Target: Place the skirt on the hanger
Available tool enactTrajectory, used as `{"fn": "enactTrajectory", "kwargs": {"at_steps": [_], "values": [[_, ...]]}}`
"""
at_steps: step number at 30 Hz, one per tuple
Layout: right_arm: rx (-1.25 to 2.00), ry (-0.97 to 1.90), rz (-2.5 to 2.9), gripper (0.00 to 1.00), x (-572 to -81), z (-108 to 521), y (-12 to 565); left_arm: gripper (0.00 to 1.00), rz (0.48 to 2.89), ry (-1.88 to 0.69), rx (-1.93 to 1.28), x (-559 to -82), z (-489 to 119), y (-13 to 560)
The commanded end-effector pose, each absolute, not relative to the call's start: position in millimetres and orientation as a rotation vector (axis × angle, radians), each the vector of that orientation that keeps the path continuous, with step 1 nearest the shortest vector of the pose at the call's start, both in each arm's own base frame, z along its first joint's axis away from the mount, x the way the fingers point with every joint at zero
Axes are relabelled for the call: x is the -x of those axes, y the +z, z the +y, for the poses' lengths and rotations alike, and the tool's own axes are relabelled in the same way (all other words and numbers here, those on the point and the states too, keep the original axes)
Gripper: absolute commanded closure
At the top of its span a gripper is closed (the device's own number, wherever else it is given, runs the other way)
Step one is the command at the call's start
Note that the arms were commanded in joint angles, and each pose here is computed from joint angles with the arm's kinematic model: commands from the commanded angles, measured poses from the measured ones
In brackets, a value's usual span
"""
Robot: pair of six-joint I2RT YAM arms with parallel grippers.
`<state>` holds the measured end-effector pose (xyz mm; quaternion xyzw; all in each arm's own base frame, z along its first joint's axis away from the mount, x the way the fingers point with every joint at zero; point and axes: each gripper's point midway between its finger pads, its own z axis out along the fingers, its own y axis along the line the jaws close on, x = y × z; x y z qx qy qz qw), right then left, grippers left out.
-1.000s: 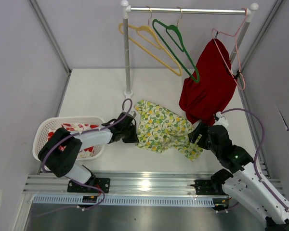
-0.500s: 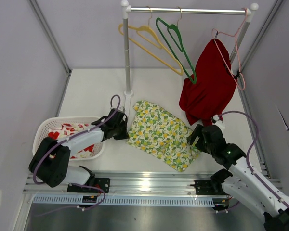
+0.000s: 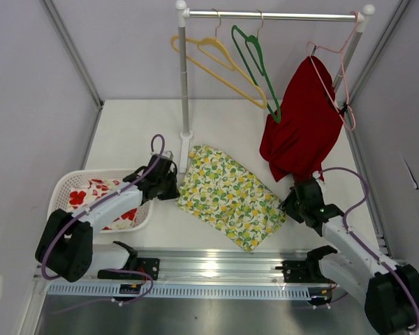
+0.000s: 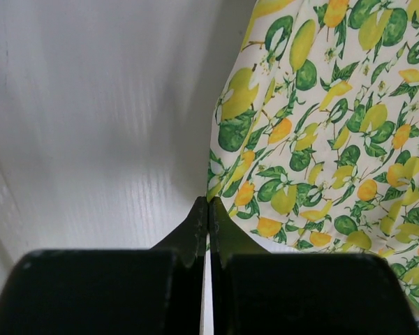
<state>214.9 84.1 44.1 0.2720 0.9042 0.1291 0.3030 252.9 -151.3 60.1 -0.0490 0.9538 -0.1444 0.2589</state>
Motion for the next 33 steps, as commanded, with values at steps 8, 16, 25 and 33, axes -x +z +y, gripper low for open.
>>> {"fn": "enactTrajectory", "kwargs": {"at_steps": [8,16,25,33], "values": [[-0.693,0.434,2.329,0.95,-265,95,63,1.0,2.581,-0.46,0.091,-254,-160,60],[-0.607,0.207,2.146,1.0,-326,53,141,1.0,2.595,-0.508,0.096,-248,-167,54],[-0.579,0.143,2.214,0.7,-338,48,127,1.0,2.632,-0.575,0.093,-232,-188,29],[-0.556,0.208,2.257,0.36,-304,54,121,0.88,2.592,-0.558,0.082,-241,-193,36]]}}
